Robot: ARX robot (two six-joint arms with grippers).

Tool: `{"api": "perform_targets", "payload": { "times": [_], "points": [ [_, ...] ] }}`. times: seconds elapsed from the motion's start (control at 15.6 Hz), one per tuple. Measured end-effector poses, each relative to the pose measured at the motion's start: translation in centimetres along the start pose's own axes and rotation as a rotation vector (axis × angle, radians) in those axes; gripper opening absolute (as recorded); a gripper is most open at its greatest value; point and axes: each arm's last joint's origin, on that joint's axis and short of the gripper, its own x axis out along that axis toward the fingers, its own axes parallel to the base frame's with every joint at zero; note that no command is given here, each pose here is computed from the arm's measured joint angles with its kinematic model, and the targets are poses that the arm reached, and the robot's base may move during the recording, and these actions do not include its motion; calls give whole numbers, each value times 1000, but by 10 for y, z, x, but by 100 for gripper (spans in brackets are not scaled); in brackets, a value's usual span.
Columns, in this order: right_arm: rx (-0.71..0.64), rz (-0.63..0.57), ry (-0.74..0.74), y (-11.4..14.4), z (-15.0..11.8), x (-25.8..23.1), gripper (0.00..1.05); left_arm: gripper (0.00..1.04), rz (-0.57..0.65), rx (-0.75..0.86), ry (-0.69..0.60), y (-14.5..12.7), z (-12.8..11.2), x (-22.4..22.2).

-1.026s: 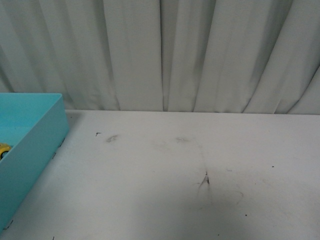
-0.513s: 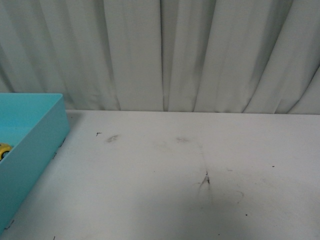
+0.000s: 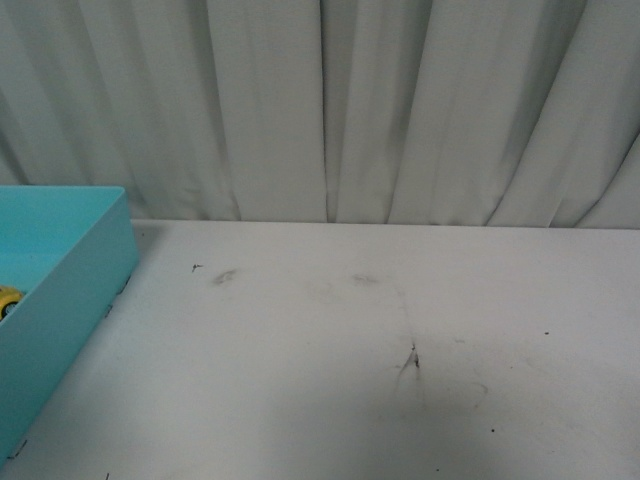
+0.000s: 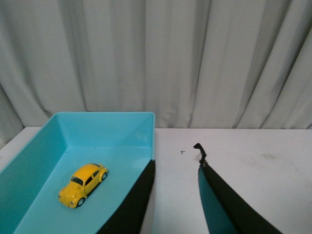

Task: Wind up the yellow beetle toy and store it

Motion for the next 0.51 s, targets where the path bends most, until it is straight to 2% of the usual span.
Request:
{"api": "perform_targets", "payload": {
  "times": [0.19,0.26,0.38,0.51],
  "points": [
    [0,0,0,0,0,0,98,56,0,0,0,0,0,0],
    [0,0,0,0,0,0,98,78,0,0,0,0,0,0],
    [0,0,0,0,0,0,98,100,0,1,0,0,0,0],
    [0,0,0,0,0,0,98,98,0,0,0,0,0,0]
  ]
}}
